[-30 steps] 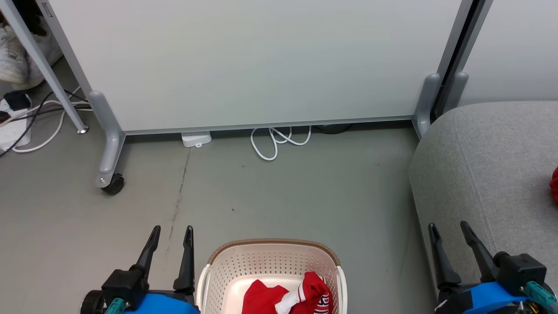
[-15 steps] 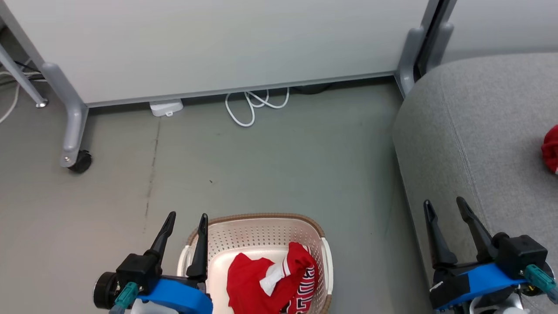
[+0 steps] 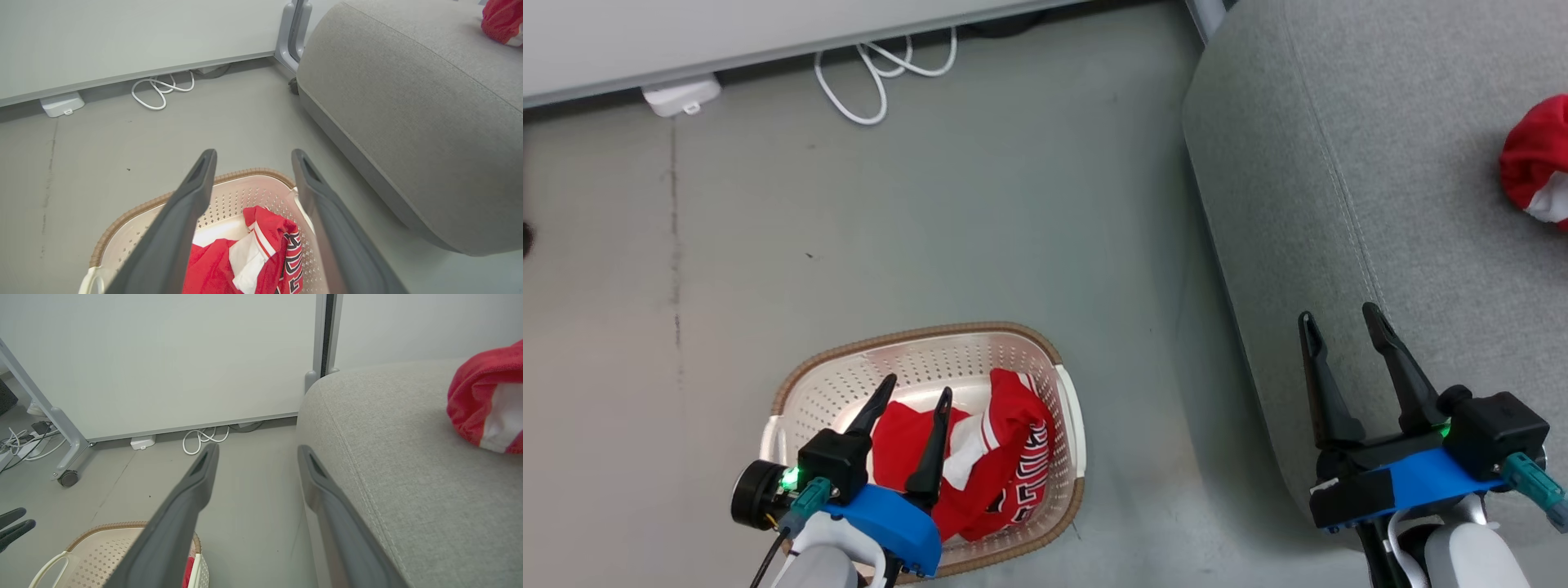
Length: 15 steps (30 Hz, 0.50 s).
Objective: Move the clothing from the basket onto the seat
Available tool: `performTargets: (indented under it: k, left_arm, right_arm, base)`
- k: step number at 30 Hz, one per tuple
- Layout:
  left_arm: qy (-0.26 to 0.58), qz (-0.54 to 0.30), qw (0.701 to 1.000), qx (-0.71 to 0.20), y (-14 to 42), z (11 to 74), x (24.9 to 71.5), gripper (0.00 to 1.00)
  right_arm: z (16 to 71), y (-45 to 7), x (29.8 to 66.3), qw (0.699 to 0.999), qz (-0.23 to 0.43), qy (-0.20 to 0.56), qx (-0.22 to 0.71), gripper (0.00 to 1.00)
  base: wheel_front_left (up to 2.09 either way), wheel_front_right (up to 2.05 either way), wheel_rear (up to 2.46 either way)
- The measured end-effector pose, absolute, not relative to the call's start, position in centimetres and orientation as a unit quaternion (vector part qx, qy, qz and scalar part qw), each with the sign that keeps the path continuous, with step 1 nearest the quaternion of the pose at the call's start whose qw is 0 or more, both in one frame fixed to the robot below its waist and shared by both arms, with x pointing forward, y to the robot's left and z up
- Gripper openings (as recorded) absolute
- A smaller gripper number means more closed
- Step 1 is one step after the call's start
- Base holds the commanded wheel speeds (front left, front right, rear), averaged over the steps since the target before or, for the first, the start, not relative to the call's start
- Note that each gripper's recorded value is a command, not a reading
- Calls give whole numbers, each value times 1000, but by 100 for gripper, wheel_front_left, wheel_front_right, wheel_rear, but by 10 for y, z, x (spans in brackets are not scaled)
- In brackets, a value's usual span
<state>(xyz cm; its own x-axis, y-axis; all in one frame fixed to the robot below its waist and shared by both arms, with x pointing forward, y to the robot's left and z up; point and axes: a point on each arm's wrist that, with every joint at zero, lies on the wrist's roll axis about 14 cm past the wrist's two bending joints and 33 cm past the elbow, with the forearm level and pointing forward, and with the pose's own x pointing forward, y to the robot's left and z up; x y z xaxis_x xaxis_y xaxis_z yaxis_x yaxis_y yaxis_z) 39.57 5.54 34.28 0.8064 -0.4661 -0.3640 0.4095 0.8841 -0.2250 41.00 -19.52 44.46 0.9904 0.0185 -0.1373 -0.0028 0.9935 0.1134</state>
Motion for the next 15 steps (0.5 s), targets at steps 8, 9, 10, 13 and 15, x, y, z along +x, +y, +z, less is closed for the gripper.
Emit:
performTargets:
  k: [8,9,10,13,15]
  left_arm:
    - [279,-292,913,-56,29,285,394,100]
    - [287,-297,909,-54,28,278,394,100]
    - [295,-304,904,-51,26,271,393,100]
    - [319,-329,888,-39,19,249,389,100]
    - [336,-347,875,-32,14,234,384,100]
  right_arm:
    - [420,-217,414,994,-27,90,51,100]
    - [416,-219,414,994,-30,95,50,100]
    - [411,-220,413,993,-33,101,51,100]
    - [400,-224,414,992,-40,111,52,100]
    - [395,-226,417,991,-42,113,52,100]
  base:
    - [0,0,0]
    - [0,0,0]
    - [0,0,0]
    - [0,0,0]
    - [0,0,0]
